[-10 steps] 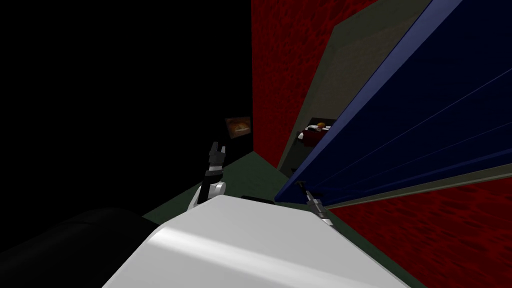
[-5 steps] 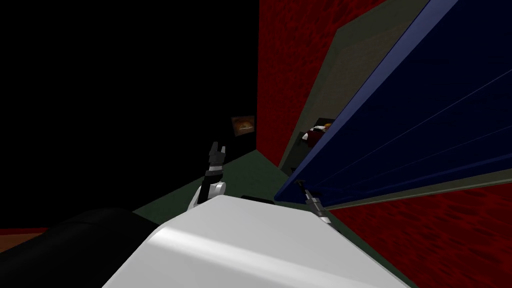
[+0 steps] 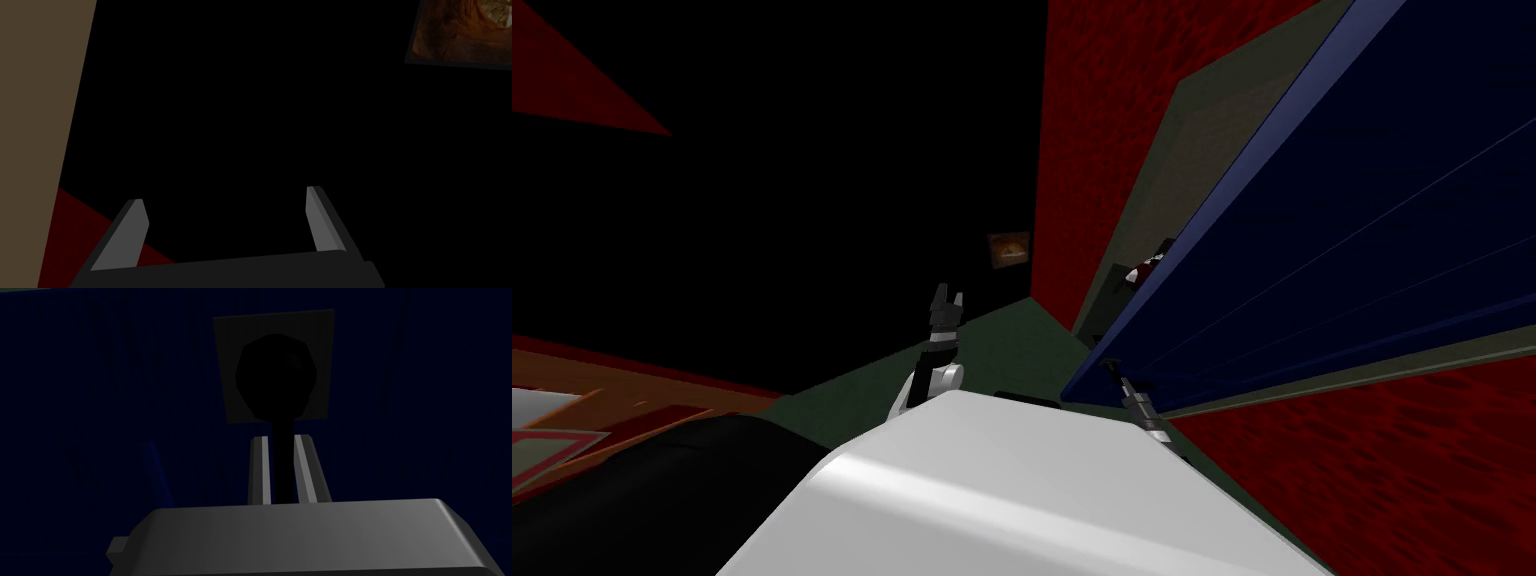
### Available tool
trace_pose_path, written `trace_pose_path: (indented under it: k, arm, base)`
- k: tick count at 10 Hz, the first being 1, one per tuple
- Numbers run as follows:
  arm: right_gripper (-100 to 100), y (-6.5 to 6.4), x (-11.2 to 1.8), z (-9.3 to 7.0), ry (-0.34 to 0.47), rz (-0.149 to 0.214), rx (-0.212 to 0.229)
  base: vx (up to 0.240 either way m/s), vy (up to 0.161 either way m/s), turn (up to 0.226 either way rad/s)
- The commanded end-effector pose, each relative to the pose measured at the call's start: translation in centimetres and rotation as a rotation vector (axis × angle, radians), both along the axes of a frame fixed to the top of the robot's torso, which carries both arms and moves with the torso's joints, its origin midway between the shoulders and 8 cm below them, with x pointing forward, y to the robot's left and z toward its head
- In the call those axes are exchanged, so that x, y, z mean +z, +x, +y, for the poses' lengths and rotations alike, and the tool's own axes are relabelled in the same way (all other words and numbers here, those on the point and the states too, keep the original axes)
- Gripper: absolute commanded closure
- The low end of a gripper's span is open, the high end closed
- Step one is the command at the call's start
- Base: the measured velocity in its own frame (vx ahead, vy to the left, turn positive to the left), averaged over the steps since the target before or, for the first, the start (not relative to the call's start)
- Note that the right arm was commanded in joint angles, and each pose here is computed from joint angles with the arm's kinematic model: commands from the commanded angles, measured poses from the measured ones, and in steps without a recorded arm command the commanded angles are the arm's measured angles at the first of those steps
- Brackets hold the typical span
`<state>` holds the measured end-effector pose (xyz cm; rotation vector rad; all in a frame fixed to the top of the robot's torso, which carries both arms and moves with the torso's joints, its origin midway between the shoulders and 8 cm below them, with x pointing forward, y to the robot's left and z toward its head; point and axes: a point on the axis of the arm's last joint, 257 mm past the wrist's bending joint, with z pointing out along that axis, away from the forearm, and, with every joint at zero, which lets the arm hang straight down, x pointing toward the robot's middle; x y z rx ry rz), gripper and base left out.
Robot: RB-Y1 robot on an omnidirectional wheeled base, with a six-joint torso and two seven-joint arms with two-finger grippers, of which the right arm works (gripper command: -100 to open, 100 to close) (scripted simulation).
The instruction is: Pull the door open
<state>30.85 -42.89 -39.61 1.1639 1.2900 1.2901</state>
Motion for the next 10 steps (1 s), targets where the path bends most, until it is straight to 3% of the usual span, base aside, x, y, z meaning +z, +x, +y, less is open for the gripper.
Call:
trace_pose_path:
  k: [1, 5, 10]
  arm:
    - [100, 0.3, 0.3, -0.42, -0.004, -0.004, -0.008]
    - [100, 0.6, 0.15, -0.07, -0.001, -0.003, -0.005]
    - [100, -0.23, 0.17, -0.32, -0.003, -0.003, 0.0]
  base:
    - [-0.192, -0.057, 0.153]
    - [-0.16, -0.05, 0.089]
    - [-0.18, -0.075, 0.166]
